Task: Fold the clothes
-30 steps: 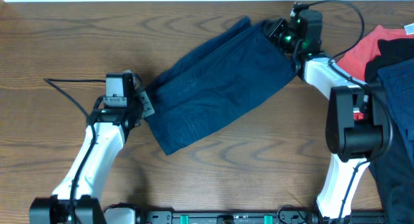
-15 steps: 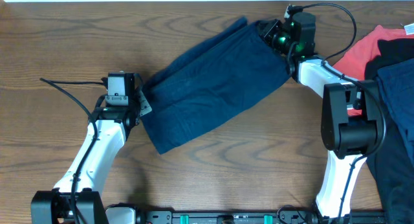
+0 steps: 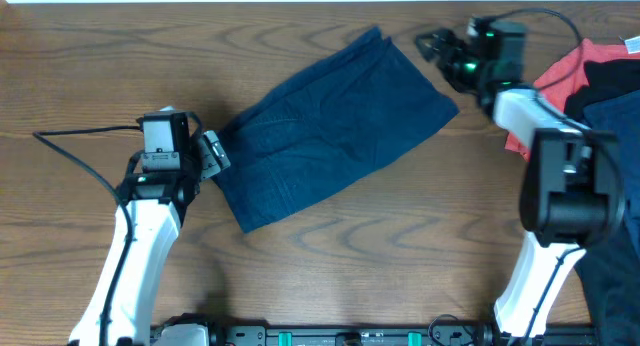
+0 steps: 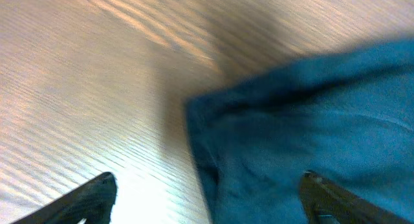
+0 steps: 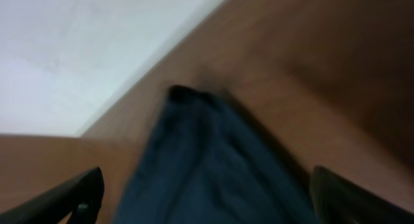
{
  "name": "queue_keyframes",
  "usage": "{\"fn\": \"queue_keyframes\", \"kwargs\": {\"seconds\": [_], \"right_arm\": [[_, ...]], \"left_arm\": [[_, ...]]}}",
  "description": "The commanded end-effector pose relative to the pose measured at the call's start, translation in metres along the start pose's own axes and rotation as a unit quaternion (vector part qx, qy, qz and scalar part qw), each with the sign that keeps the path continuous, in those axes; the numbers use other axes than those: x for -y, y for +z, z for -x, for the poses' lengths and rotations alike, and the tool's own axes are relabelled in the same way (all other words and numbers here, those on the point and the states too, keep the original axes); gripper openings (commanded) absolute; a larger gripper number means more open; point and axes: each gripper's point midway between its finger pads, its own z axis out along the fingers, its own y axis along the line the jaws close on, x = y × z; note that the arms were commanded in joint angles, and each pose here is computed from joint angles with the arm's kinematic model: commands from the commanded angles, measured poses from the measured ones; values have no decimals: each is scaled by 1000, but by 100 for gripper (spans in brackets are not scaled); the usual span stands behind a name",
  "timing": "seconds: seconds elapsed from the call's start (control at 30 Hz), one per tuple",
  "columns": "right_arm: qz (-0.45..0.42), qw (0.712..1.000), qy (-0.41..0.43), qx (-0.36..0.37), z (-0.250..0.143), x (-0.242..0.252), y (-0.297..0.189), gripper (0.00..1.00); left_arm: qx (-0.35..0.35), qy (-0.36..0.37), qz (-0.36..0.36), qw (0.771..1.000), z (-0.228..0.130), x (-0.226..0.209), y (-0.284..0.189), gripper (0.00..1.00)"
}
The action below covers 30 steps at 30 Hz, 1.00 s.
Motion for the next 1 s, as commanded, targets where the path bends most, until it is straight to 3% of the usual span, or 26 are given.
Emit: {"fn": "queue_keyframes", "kwargs": {"seconds": [0.0,0.13,0.33,0.43,0.5,0.57,0.6,0.7,0.83,0.97], "right_arm": [[-35,995,-95,6,16,-8,-46,99],[-140,982,-116,-54,-14,29,-67,99],[-176,971,-116,-117,-52,50,-55,99],[-189,965,-115,-139,-68,59,-43,87],[-191,963,-114,-152,-78,64,-35,68],[-193,960,-114,-165,-88,69,-27,57],[-193,959,-115,-170,-92,70,-24,47],[-200,957,-119,-176,-97,72,-22,2],[-218,954,-108,-177,-93,77,-37,1],[-295,929,-78,-211,-104,92,-83,1]], "left_arm": [[-62,23,-91,994,-22,31,-7,85],[-126,43,-87,987,-55,29,7,84],[-193,51,-85,976,-85,30,32,79],[-219,49,-96,970,-96,33,46,70],[-232,47,-90,967,-102,31,53,64],[-240,46,-87,966,-106,29,59,57],[-241,46,-86,966,-107,29,61,49],[-236,50,-88,966,-105,30,65,31],[-220,74,-96,968,-96,29,66,13],[-196,63,-76,976,-74,13,69,10]]}}
